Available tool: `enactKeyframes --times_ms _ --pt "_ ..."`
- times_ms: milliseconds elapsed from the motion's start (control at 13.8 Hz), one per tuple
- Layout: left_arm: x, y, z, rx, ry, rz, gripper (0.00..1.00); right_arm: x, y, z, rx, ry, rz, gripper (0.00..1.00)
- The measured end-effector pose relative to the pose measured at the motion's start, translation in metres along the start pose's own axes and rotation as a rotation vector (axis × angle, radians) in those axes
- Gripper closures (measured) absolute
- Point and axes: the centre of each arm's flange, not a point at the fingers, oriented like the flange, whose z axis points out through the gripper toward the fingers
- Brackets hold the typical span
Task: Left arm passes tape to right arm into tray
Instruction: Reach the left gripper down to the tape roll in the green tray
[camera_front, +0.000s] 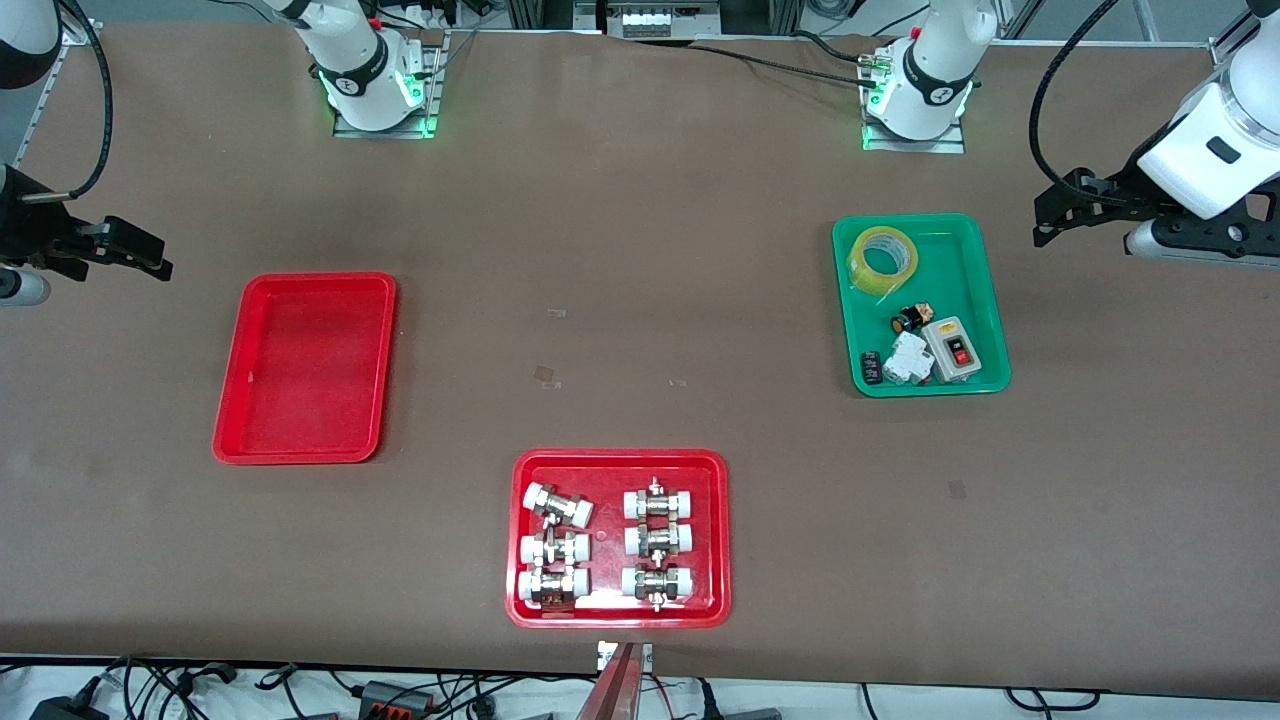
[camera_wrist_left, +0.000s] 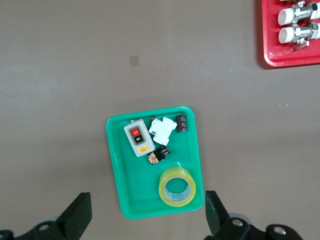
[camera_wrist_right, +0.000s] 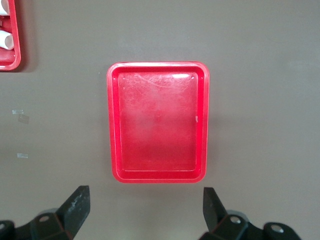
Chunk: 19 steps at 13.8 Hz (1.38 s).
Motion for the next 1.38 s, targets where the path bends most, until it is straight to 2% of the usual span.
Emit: enactKeyframes --times_ms 726,871,1016,1234,1379 --pt "0.0 0.012 0.004 -0.003 -0.018 0.024 0.0 -0.004 0.0 -0.008 -0.001 0.015 0.001 0.0" --pt "-0.008 0.041 0.017 0.003 -0.094 0.071 0.0 -0.004 0.001 -0.008 -0.001 0.015 0.002 0.0" --pt "-0.019 0.065 0.048 0.02 -0.201 0.068 0.0 -0.004 0.001 -0.008 -0.001 0.015 0.002 0.0" --pt "-0.032 0.067 0.123 0.049 -0.356 0.018 0.0 -0.003 0.001 -0.007 -0.001 0.013 0.002 0.0" --pt "-0.04 0.052 0.179 0.056 -0.416 -0.027 0.0 -0.002 0.001 -0.004 -0.001 0.008 0.002 0.0"
